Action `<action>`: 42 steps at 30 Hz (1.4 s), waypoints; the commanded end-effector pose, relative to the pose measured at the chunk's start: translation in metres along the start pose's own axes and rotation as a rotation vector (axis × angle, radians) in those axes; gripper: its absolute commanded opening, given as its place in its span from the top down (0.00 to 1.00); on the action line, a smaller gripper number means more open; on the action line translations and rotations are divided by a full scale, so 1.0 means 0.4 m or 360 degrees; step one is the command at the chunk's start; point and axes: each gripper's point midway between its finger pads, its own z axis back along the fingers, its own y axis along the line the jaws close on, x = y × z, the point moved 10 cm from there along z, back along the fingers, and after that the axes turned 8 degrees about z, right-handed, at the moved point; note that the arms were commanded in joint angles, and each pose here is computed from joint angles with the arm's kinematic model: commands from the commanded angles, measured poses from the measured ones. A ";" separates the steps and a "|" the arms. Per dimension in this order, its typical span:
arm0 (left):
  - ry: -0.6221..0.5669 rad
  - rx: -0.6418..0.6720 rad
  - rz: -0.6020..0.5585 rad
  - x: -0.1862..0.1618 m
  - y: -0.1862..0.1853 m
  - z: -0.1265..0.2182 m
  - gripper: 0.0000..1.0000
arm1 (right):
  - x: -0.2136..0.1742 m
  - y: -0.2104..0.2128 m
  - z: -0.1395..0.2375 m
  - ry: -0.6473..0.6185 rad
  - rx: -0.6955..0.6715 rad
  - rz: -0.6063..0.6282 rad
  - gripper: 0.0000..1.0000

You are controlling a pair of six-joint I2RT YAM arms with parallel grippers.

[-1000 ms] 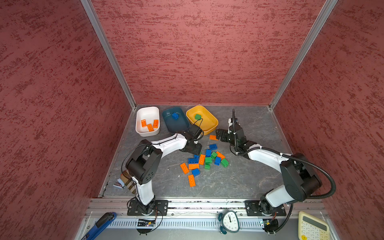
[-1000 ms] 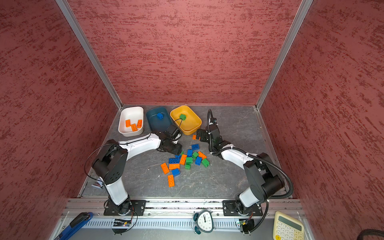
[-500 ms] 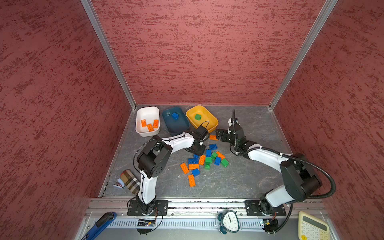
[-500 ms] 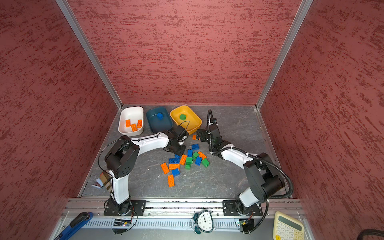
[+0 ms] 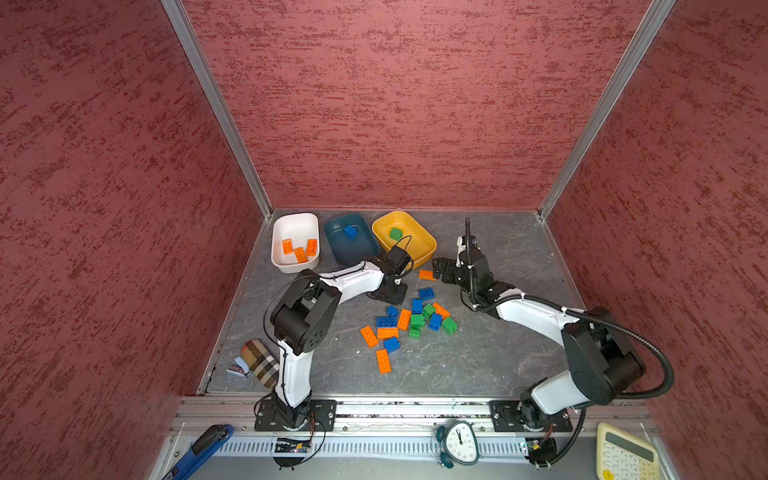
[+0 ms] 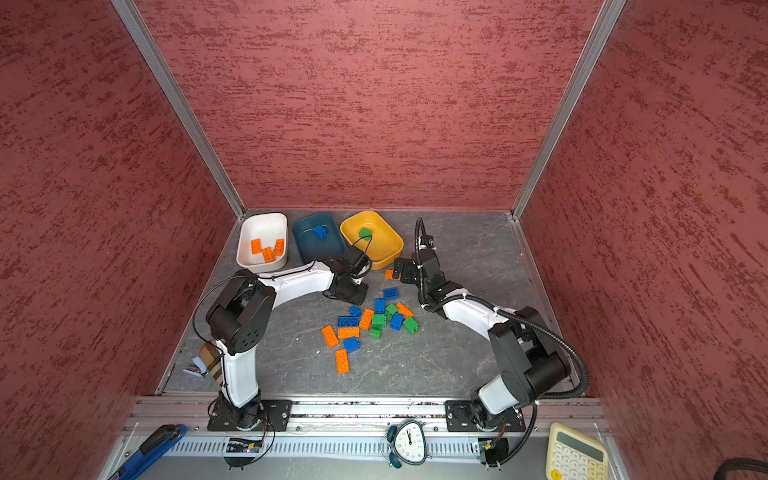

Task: Sort the legos into containers by color
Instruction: 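Carry green brick into yellow bin and open left gripper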

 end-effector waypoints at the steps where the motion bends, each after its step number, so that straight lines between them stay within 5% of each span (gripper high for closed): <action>1: -0.0285 -0.0113 0.0118 0.084 -0.002 0.097 0.78 | 0.008 0.009 0.017 -0.0044 0.0055 0.0035 0.01; 9: -0.0551 -0.0231 0.0258 0.248 0.019 0.137 0.78 | 0.013 0.014 0.012 -0.0047 0.0075 0.0026 0.01; 20: -0.0640 -0.0273 0.0279 0.432 -0.021 0.082 0.77 | 0.009 0.010 0.022 -0.0044 0.0070 0.0003 0.01; 28: -0.0658 -0.0128 0.0435 0.490 -0.027 0.070 0.52 | 0.005 0.012 0.022 -0.0032 0.0089 0.0007 0.01; 36: -0.0699 -0.0182 0.0331 0.461 -0.044 0.138 0.18 | 0.001 0.015 0.016 -0.0006 0.0109 0.0032 0.01; 42: -0.0735 -0.0251 0.0238 0.417 -0.044 0.203 0.08 | 0.002 0.018 0.012 0.0001 0.0129 0.0036 0.01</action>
